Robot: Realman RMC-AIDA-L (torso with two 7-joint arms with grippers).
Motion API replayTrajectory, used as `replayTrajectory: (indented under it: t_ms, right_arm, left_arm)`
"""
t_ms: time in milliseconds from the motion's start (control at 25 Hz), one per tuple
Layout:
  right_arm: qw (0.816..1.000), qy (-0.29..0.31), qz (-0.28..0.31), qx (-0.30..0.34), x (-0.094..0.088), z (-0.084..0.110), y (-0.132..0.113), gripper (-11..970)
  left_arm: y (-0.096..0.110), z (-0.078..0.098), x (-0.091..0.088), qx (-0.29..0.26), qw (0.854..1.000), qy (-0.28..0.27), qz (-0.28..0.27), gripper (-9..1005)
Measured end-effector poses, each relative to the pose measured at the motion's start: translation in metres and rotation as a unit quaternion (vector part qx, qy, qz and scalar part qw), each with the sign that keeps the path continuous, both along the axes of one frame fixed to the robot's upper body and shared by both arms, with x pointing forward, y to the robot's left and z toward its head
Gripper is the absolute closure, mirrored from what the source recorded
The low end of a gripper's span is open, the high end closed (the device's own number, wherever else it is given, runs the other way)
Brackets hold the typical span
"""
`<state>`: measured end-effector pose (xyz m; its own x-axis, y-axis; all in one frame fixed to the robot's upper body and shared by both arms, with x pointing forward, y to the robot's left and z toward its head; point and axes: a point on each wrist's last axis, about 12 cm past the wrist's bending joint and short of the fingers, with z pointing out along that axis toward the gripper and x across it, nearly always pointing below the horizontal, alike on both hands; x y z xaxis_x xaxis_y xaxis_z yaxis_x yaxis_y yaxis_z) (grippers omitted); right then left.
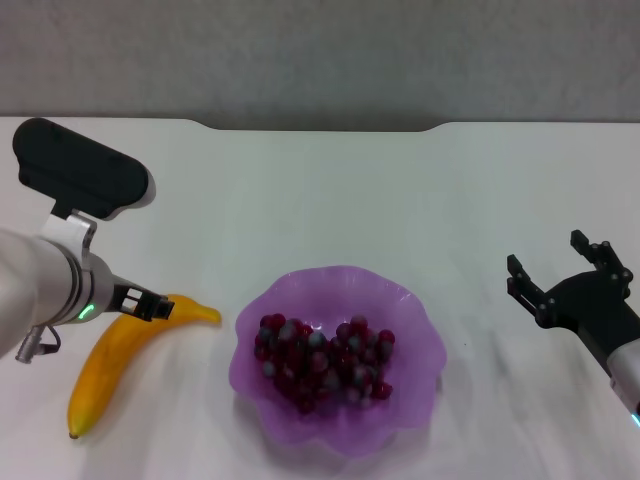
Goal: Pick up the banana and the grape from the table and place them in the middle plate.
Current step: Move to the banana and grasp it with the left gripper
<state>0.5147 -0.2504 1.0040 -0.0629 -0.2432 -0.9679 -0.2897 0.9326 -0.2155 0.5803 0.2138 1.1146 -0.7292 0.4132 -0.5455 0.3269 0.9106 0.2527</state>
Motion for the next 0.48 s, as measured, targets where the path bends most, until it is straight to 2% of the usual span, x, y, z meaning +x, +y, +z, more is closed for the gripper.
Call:
replayTrajectory:
  t_ms: [160,320,480]
  right_arm:
    - [1.000,0.000,0.001,0.001,0.000,0.000,0.001,98]
    - [1.000,-0.001,0.002,0.001,0.000,0.001,0.001,98]
    - [1.000,-0.001,0.002,0.002,0.000,0.001,0.002,98]
  left_arm:
    - [0.001,-0.004,0.009,0.017,0.999,0.030,0.002,200]
    - [0.002,-0.018,0.015,0.042,0.997,0.064,0.009,201]
    - [0.001,-0.024,0.017,0.047,0.996,0.070,0.011,203]
